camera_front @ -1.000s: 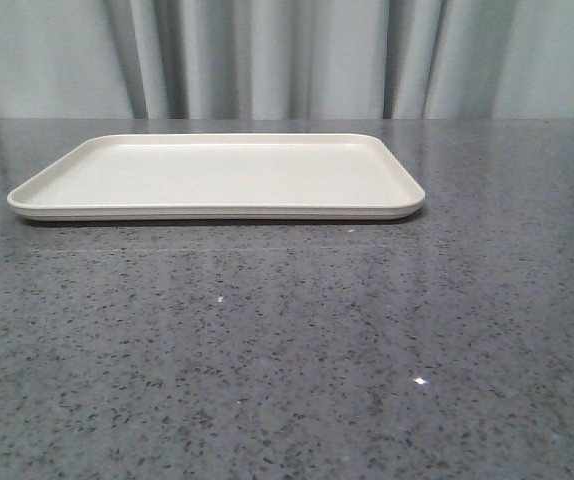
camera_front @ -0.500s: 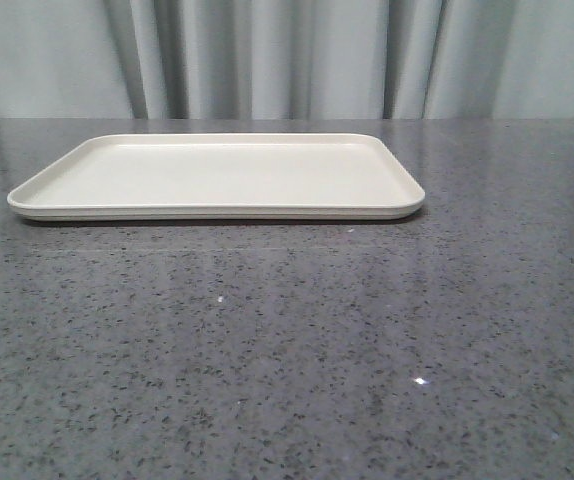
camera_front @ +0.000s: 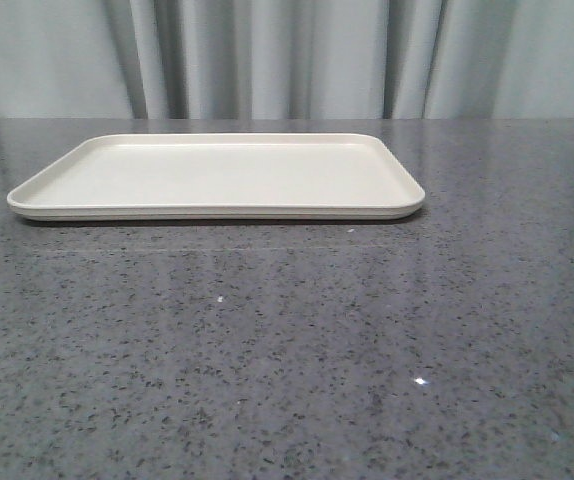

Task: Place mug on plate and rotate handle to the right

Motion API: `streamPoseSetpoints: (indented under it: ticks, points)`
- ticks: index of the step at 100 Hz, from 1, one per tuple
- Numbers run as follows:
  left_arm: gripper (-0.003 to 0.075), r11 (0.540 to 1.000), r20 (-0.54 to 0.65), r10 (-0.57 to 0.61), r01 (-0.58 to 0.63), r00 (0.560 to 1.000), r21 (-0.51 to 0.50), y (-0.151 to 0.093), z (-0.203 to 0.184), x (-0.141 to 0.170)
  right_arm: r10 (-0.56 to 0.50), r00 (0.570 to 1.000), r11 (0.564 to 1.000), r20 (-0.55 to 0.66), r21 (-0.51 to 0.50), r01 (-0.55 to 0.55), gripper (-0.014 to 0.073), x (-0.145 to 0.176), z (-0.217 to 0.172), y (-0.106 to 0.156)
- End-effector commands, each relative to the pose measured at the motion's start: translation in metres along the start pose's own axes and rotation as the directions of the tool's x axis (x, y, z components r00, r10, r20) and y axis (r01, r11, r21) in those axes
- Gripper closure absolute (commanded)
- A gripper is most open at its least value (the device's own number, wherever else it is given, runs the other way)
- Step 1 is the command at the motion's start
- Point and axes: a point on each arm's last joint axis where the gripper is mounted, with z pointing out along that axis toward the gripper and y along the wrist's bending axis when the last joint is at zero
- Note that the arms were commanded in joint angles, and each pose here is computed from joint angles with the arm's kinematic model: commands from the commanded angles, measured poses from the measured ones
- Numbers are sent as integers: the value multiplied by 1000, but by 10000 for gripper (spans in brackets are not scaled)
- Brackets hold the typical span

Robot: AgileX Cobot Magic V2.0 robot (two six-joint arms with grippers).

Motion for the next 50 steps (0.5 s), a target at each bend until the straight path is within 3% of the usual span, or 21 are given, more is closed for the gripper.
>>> streamPoseSetpoints:
  ticks: [1, 50]
  points:
    - [29, 1000, 66, 12, -12, 998, 1, -1, -2, -12, -9, 996, 1000, 86, 4, 9, -22, -15, -1, 0]
    - [30, 998, -103, 38, -42, 994, -36, -4, 50, -20, -9, 996, 1000, 86, 4, 9, -22, -15, -1, 0]
